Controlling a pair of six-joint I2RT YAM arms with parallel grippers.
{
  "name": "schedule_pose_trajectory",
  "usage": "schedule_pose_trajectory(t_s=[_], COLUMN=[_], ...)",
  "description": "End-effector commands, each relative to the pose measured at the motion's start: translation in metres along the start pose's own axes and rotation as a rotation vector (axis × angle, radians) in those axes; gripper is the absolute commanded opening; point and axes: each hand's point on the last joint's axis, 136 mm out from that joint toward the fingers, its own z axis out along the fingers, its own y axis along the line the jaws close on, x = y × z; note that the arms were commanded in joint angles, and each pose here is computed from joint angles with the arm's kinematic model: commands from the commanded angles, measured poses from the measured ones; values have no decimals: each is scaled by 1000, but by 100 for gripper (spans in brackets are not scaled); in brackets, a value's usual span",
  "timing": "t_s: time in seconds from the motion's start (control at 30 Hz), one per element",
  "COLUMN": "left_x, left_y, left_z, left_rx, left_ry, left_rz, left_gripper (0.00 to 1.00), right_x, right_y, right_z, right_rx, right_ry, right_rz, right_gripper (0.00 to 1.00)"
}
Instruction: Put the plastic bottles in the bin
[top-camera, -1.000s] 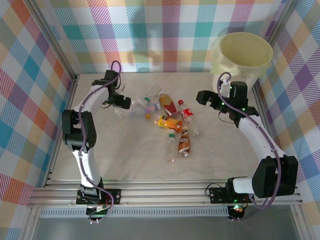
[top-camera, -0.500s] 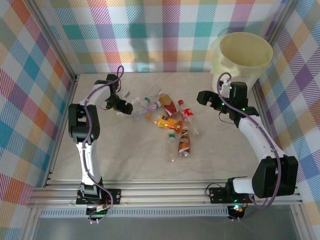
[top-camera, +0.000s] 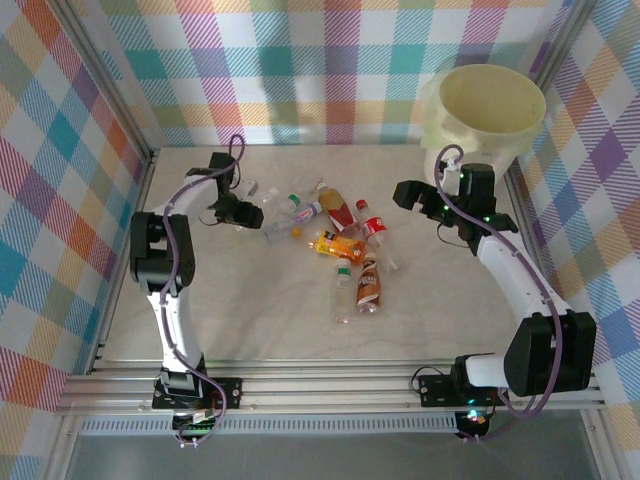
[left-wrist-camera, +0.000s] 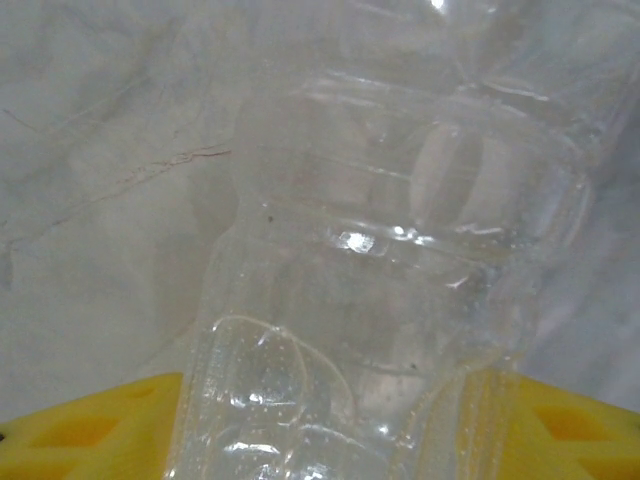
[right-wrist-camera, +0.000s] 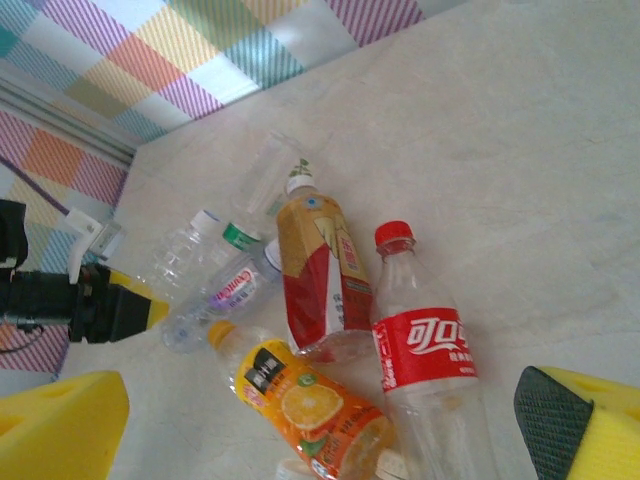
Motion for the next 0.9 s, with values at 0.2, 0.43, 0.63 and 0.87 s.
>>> schedule_pose_trajectory(t_s=[0.2,0.43,0.63,0.87], left_x=[-40,-34,-22,-2], left_y=[-77,-143,-205,-266], left_z=[-87,-121,-139,-135], left_rx=[202,297,357,515], left_ry=[-430,-601,-664,-653], left_rz=[-48,-16,61,57], left_gripper=[61,57,55,54], right_x=[-15,-4,8,26], right_y=[26,49,79,129], right_z=[-4,3,8,12], right_rx=[-175,-263,-375,-565], right_ry=[-149,-126,-84,18], right_rz=[50,7,-64,-154], right_gripper=[100,100,100,100])
